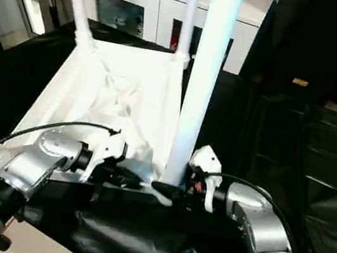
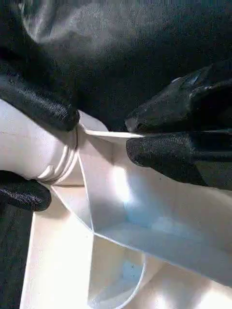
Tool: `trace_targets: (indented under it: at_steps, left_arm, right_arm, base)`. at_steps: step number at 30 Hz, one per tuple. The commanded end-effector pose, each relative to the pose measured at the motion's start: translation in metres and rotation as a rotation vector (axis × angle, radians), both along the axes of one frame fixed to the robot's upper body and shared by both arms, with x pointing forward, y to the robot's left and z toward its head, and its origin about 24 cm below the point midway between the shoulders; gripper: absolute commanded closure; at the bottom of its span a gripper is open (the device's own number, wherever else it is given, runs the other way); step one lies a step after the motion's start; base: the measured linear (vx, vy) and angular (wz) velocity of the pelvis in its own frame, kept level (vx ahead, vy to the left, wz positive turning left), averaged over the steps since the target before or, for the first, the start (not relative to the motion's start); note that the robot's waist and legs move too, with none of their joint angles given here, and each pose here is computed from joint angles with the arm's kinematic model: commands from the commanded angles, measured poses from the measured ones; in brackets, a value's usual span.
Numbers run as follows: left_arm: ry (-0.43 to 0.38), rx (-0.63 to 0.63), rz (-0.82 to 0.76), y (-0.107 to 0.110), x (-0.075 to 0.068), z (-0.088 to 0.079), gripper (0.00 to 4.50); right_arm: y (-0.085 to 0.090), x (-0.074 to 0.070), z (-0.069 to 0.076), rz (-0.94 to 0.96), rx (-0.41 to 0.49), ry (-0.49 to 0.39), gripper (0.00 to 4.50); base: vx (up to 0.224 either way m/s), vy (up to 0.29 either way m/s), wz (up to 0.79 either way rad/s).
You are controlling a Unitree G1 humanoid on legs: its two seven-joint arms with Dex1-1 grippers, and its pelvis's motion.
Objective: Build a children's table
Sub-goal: Rotate leg to tighten
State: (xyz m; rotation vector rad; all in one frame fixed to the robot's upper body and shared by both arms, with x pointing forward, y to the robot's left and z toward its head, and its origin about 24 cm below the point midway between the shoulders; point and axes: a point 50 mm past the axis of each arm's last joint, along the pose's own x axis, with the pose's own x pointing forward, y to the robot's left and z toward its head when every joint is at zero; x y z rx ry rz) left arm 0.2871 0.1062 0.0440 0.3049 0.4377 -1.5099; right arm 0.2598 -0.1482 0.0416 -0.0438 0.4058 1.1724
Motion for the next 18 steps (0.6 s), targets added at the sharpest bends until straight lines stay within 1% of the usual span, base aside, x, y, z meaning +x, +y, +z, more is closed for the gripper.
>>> trace_targets:
  at_steps: [1,3,6,8,9,10,11,13,15,18]
  left_arm:
    - [-0.048,-0.086,-0.030,-0.017,0.001,0.014,4.50]
    - [-0.057,-0.084,-0.008,-0.018,0.003,0.013,4.50]
    - [-0.079,-0.084,0.075,-0.021,0.011,0.013,4.50]
    - [-0.105,-0.076,0.159,-0.026,0.018,0.013,4.50]
    - [-0.107,-0.076,0.166,-0.026,0.019,0.013,4.50]
    - [-0.125,-0.071,0.225,-0.032,0.025,0.012,4.50]
    - [-0.131,-0.068,0.243,-0.034,0.027,0.012,4.50]
    - [-0.136,-0.067,0.273,-0.039,0.030,0.012,4.50]
    - [-0.154,-0.072,0.365,-0.050,0.038,0.014,4.50]
    - [-0.170,-0.084,0.418,-0.061,0.042,0.016,4.50]
  right_arm:
    - [0.022,-0.012,-0.004,0.125,0.040,0.043,1.90]
    - [0.023,-0.013,-0.006,0.113,0.037,0.044,1.93]
    - [0.025,-0.007,-0.012,0.009,0.016,0.044,1.94]
    - [0.026,0.004,-0.022,-0.158,-0.039,0.023,1.94]
    - [0.027,0.005,-0.023,-0.174,-0.045,0.022,1.94]
    - [0.026,0.014,-0.032,-0.327,-0.099,0.021,1.94]
    - [0.026,0.017,-0.035,-0.375,-0.116,0.022,1.94]
    - [0.027,0.021,-0.038,-0.446,-0.121,0.032,1.95]
    - [0.033,0.026,-0.041,-0.571,-0.113,0.050,1.95]
    - [0.042,0.028,-0.042,-0.612,-0.114,0.047,1.95]
  base:
    - [0.000,0.000,0.00]
    - [0.000,0.000,0.00]
    - [0.000,0.000,0.00]
    - [0.000,0.000,0.00]
    - [0.000,0.000,0.00]
    - [0.000,0.000,0.00]
    - [0.000,0.000,0.00]
    - [0.000,0.000,0.00]
    - [0.000,0.000,0.00]
    - [0.000,0.000,0.00]
